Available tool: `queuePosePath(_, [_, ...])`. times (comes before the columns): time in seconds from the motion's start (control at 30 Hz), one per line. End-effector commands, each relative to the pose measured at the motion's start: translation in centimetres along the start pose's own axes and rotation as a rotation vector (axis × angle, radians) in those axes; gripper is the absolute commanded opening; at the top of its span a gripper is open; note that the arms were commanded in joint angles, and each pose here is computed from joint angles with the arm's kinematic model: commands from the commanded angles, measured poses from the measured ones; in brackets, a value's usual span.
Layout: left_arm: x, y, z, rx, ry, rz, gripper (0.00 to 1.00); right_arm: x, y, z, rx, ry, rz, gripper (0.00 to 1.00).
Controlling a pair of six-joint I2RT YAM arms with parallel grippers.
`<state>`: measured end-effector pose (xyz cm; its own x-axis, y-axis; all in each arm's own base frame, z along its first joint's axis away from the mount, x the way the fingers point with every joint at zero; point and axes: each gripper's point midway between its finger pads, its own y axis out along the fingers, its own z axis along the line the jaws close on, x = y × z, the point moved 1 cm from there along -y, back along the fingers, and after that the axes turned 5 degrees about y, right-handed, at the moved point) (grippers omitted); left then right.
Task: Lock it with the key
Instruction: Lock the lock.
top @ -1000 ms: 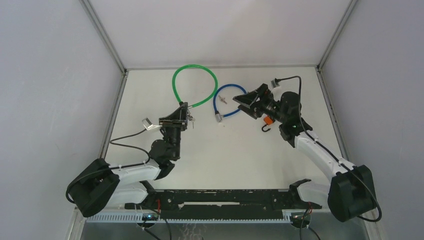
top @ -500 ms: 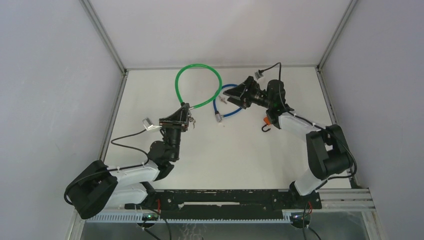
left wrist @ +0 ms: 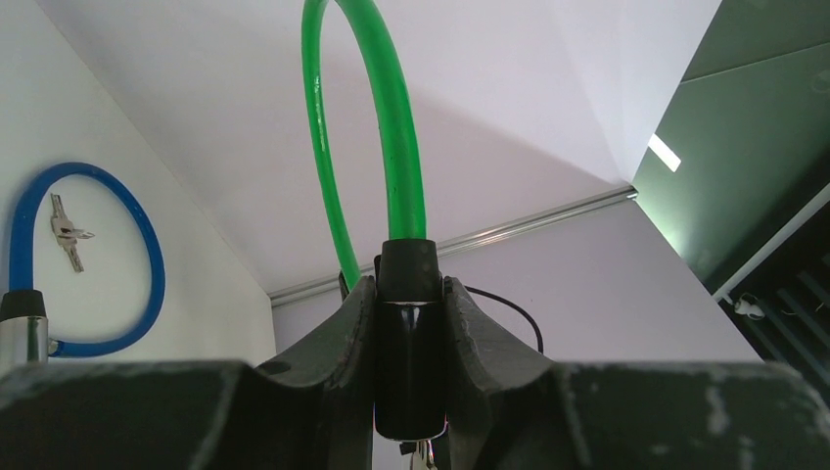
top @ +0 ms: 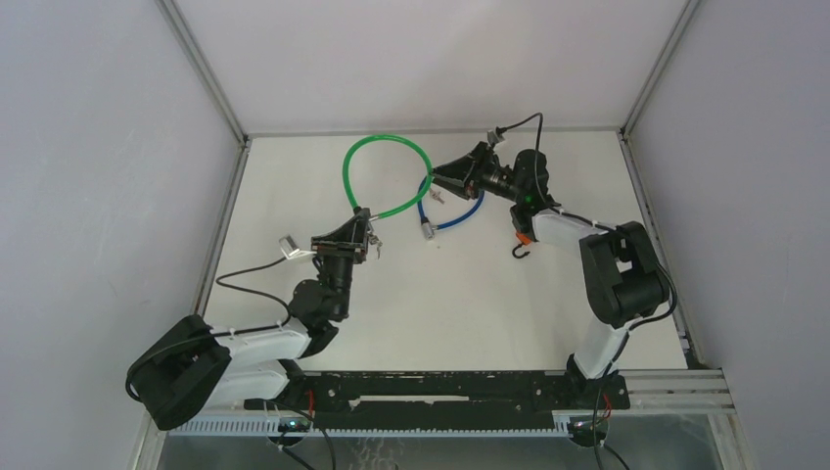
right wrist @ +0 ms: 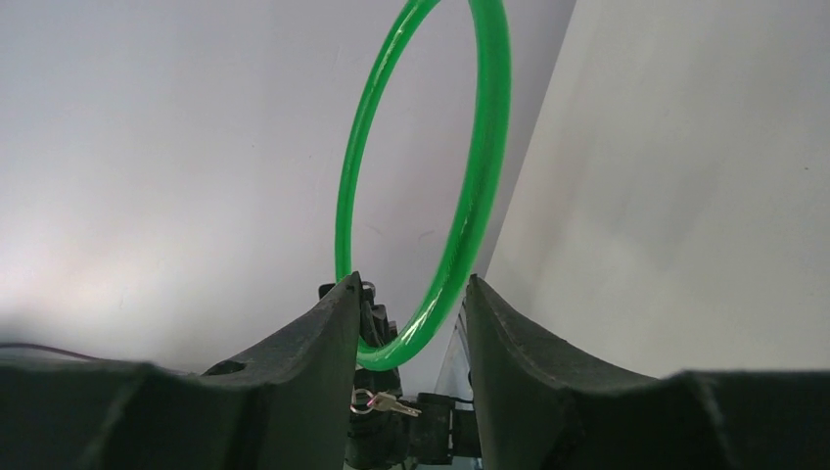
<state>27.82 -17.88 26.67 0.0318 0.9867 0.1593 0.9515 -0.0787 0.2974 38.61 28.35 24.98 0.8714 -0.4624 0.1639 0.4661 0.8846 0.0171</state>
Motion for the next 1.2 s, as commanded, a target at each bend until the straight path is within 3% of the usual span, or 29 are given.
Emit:
queuePosePath(0.0, [1.3,-0.5,-3.2,-0.105,-0.091,-0.023,0.0,0.1,1.2,2.4,0.075,-0.045,0.026,0.52])
queuePosePath(0.13, [1.3,-0.6,-3.1,-0.104,-0.09,-0.02,0.0,-0.2,1.9,2.2,0.08,-0.042,0.046,0.47])
queuePosePath(0.3, [1.1,-0.7,-2.8,-0.099,-0.095,-0.008,0.0,-0.6,2.8,2.1,0.087,-0.043,0.074,0.15])
queuePosePath(0.4, [0.8,-0.8,-2.8,-0.1,-0.099,0.006,0.0,-0.6,3.2,1.8,0.086,-0.041,0.083,0.01])
queuePosePath(0.9, [0.3,-0.8,-2.2,-0.084,-0.115,0.024,0.0,-0.5,5.4,2.8,0.117,-0.074,0.147,0.0])
queuePosePath(1.17, [0.7,-0.5,-1.3,-0.05,-0.138,-0.007,0.0,-4.9,7.3,5.9,0.19,-0.142,0.324,0.0])
